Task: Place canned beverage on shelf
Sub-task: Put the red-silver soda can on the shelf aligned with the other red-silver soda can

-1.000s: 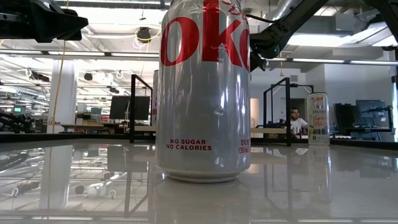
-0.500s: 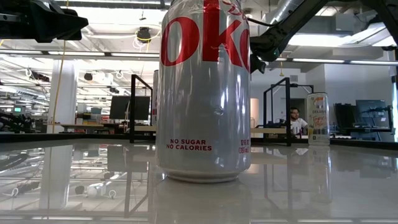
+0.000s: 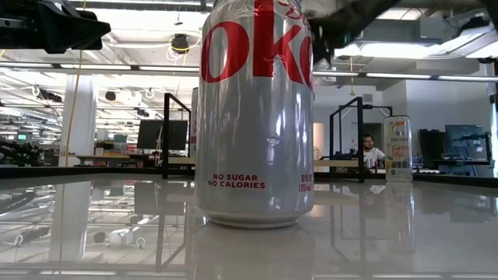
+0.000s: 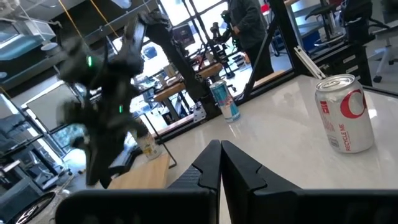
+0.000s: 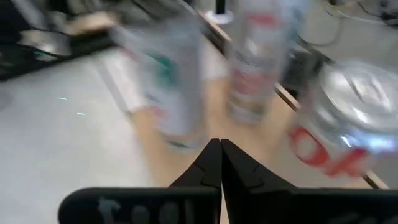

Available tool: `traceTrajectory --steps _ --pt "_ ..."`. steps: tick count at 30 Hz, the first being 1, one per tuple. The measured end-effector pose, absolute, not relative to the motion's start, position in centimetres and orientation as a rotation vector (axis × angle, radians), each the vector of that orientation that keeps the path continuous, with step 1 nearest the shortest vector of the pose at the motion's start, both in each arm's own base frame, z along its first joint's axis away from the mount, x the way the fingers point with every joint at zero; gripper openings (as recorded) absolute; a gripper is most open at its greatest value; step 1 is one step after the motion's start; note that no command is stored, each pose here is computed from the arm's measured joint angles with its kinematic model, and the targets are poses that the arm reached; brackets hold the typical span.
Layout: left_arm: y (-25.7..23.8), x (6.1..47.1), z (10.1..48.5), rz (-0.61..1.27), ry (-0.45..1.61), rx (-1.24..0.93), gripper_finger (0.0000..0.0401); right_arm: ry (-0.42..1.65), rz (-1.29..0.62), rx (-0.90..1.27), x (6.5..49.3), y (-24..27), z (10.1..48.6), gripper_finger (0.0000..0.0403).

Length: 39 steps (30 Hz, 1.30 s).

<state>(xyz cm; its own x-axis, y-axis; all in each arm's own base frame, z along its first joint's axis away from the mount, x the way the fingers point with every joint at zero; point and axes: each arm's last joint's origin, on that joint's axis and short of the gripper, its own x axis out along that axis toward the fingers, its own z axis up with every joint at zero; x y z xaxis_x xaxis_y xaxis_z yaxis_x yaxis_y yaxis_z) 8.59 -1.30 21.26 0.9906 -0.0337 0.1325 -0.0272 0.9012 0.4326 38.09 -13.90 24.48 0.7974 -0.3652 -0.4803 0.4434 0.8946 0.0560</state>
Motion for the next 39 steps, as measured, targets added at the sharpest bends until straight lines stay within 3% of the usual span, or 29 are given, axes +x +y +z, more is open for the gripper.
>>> traceTrajectory --steps 10,19,24,30,39 --pt "-1.3 8.6 21.3 -0.013 -0.145 0.433 0.0000 0.478 -0.066 0.105 38.8 1.5 34.1 0.0021" --pt "-1.3 8.6 21.4 -0.012 -0.158 0.406 0.0000 0.425 0.266 0.118 35.9 15.0 36.9 0.0036" --pt "-1.3 8.5 21.6 -0.007 -0.170 0.440 0.0000 0.375 0.159 0.092 34.8 19.2 36.2 0.0043" --pt "-1.3 8.5 21.6 -0.001 -0.179 0.490 0.0000 0.400 0.039 0.043 36.0 22.0 32.5 0.0075" --pt "-1.4 8.5 21.9 -0.017 -0.210 0.502 0.0000 0.560 -0.109 0.193 36.5 20.2 33.1 0.0212"
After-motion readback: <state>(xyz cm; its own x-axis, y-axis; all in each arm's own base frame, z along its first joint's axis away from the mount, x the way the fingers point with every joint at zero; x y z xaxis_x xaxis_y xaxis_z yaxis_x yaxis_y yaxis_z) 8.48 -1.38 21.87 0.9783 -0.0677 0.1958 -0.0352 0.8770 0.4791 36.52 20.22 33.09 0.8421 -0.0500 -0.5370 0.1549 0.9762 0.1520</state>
